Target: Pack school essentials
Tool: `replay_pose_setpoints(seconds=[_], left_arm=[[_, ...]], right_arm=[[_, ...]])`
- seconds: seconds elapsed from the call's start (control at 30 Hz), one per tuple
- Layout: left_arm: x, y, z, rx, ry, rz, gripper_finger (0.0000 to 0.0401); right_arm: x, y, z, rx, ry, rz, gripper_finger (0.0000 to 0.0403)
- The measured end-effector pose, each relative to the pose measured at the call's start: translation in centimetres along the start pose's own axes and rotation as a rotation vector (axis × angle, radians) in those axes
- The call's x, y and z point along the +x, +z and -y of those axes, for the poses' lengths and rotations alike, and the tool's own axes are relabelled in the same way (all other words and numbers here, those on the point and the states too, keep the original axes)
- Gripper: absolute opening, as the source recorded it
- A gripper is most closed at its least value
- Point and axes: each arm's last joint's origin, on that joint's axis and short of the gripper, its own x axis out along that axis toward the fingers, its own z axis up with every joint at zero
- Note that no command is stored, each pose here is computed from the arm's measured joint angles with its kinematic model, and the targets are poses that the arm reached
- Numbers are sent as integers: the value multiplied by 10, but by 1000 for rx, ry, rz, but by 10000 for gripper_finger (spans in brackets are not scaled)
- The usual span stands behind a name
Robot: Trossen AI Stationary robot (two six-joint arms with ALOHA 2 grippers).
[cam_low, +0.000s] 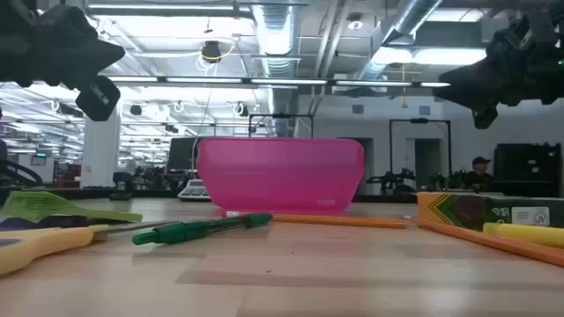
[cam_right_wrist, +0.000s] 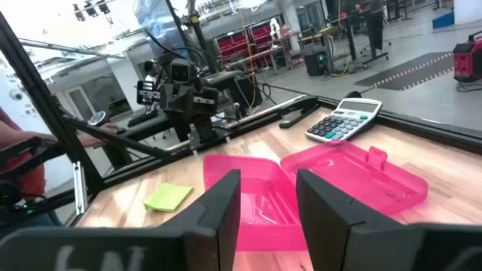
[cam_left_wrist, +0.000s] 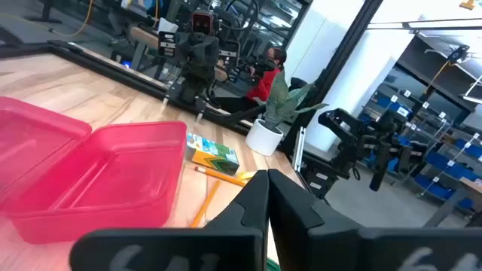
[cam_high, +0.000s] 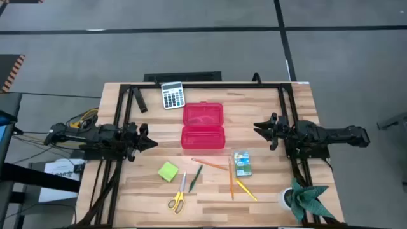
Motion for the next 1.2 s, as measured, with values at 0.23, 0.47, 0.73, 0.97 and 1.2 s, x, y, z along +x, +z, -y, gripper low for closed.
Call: replay_pose_setpoints(seconds=[0.23,0.47,0.73,0.97,1.2], left_arm=[[0,0,0,0,0,0,0],[0,0,0,0,0,0,0],[0,0,0,0,0,0,0],[0,0,0,0,0,0,0],[0,2,-2,172,84,45,0]], right_arm=[[0,0,0,0,0,0,144],[0,0,0,0,0,0,139],[0,0,0,0,0,0,143],[0,0,0,0,0,0,140],[0,0,0,0,0,0,141]])
